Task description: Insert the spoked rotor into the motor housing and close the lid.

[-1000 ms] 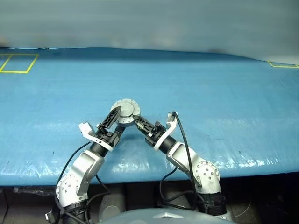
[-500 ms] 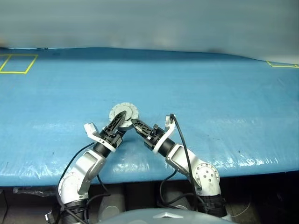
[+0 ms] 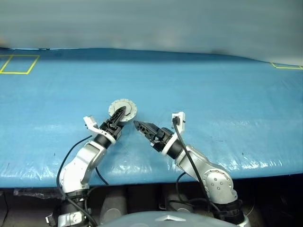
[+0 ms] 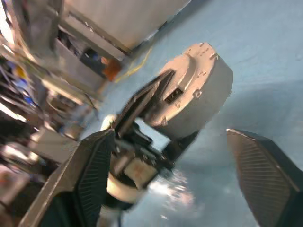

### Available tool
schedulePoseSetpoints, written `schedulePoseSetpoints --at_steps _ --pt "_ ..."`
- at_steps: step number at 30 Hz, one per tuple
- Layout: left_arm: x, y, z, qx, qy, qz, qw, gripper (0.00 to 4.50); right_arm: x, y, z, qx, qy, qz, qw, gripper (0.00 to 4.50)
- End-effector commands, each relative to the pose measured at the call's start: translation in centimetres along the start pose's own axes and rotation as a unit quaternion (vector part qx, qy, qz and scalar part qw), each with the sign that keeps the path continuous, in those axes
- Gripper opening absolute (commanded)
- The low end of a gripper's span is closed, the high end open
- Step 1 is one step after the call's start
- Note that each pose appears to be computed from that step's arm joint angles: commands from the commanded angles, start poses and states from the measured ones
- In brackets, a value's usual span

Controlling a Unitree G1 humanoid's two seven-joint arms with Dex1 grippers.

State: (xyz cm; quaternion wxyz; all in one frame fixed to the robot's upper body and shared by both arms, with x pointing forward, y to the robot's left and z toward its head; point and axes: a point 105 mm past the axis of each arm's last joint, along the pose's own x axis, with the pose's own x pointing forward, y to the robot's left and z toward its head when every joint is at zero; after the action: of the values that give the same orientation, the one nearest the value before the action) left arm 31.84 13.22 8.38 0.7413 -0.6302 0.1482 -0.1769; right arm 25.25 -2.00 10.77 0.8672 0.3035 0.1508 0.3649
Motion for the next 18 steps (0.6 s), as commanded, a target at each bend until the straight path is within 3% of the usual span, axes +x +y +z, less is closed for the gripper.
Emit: schedulePoseSetpoints --at_steps 1,6,13,18 --pt "3.1 -1.9 1.4 0.050 -0.003 -0.025 0.998 2.48 -0.1 -1.1 -0.1 -0.132 -0.005 -0.044 0.990 4.50" --pt "7.5 -2.8 2.8 0.097 -0.006 -0.017 0.995 2.48 -0.7 -3.2 0.3 -0.251 -0.038 -0.105 0.961 4.50" --pt "12.3 -3.2 5.0 0.122 -0.060 0.018 0.991 2.48 -1.4 -5.0 0.3 -0.286 -0.071 -0.157 0.942 4.50" --pt "13.5 -3.2 6.9 0.142 -0.106 0.056 0.983 2.48 -1.7 -5.4 -0.3 -0.291 -0.066 -0.167 0.940 4.50"
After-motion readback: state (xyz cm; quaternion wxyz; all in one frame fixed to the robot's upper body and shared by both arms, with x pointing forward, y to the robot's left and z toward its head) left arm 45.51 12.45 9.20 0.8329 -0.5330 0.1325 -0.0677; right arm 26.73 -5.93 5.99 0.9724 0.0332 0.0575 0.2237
